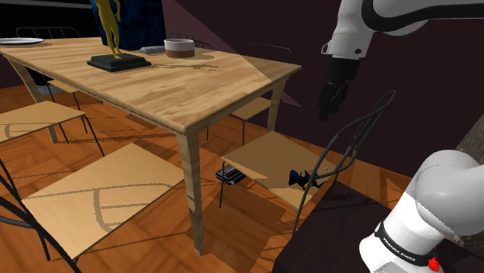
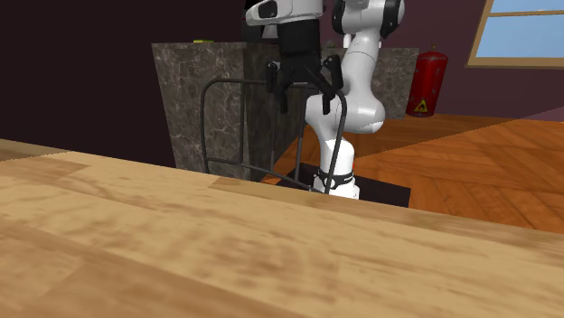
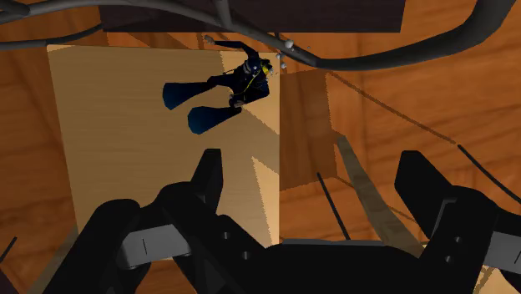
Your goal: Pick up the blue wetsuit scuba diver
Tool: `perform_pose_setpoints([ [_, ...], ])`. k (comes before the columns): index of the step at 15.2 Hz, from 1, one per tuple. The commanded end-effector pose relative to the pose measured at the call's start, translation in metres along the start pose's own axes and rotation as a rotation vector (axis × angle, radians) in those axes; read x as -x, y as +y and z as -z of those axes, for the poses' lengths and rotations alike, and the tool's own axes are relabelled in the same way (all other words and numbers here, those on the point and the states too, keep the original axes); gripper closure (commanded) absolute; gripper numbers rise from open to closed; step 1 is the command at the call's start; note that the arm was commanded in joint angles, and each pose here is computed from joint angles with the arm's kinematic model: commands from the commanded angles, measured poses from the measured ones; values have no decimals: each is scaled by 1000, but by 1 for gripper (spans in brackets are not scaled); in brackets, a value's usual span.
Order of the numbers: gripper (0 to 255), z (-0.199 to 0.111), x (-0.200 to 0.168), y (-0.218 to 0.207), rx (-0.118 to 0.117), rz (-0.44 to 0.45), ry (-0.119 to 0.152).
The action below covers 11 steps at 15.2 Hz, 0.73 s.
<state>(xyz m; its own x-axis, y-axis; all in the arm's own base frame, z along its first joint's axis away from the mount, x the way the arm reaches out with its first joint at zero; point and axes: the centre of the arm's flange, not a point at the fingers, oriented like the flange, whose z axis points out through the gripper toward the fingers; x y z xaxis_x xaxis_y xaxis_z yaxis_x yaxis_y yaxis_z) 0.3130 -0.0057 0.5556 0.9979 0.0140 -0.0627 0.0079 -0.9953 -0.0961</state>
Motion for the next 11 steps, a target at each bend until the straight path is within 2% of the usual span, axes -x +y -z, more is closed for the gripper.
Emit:
perform_pose_setpoints([
  [1,0,0,0,0,0,0,0],
  [11,0,-133,-59,29,-17,-143,-262],
])
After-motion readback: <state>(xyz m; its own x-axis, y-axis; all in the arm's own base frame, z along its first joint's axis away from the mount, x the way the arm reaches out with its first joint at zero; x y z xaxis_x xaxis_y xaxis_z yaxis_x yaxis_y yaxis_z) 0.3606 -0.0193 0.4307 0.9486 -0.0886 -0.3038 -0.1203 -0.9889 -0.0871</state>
